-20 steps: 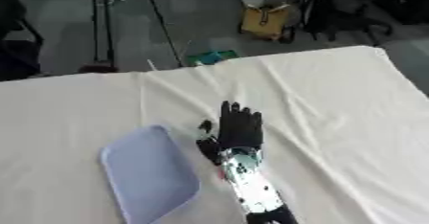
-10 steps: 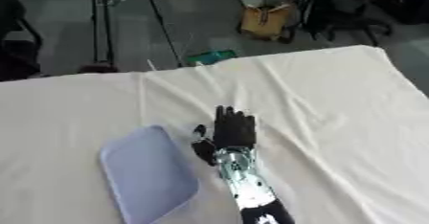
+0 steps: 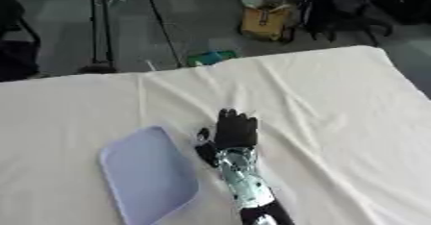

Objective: Pick up objects on the table and place them in the box.

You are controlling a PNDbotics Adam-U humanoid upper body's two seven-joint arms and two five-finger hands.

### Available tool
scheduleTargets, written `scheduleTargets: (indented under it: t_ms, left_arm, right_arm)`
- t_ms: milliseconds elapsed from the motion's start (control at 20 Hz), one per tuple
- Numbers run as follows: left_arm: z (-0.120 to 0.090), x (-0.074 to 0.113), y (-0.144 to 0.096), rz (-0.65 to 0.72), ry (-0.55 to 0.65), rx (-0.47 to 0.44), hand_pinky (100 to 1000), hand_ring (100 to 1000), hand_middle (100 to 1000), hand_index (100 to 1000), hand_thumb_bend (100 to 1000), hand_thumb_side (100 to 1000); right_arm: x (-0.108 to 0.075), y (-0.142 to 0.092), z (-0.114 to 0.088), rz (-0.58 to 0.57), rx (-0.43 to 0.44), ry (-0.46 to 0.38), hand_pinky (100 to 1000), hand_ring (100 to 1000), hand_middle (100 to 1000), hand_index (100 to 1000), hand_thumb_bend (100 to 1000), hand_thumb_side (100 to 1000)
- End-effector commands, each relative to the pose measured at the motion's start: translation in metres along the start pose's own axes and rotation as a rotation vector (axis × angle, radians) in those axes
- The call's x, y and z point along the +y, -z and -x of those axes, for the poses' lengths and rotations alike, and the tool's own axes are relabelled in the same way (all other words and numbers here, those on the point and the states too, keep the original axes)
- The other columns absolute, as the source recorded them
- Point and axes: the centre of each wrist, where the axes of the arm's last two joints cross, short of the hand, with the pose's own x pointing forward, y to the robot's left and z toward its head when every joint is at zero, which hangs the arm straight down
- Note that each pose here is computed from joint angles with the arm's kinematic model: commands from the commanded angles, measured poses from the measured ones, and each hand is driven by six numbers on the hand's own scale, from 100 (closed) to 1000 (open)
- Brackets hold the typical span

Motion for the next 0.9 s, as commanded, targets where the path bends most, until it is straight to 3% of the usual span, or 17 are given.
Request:
scheduleTargets:
  t_ms: [50, 450, 800, 900]
  left_arm:
    - [-0.0038, 0.0008, 0.0042, 0.001, -0.001, -0.020, 711, 805, 849, 769, 100, 912]
    - [-0.0036, 0.0013, 0.0041, -0.001, 0.000, -0.018, 712, 806, 851, 769, 100, 912]
    - [-0.0034, 0.0018, 0.0042, -0.007, 0.002, -0.018, 712, 806, 851, 769, 100, 911]
    - [-0.0034, 0.0019, 0.0043, -0.007, 0.002, -0.019, 712, 806, 852, 768, 100, 910]
  right_arm:
    - [-0.0094, 0.0014, 0.0006, 0.031, 0.016, -0.003, 696, 756, 808, 1000, 166, 1000]
    - [-0.0092, 0.0024, 0.0027, 0.024, 0.027, -0.006, 687, 748, 805, 1000, 152, 1000]
    - [-0.0077, 0.0035, 0.0043, -0.003, 0.027, 0.005, 642, 695, 797, 1000, 139, 1000]
    - [-0.0060, 0.0043, 0.0045, -0.021, 0.024, 0.007, 630, 643, 797, 1000, 107, 1000]
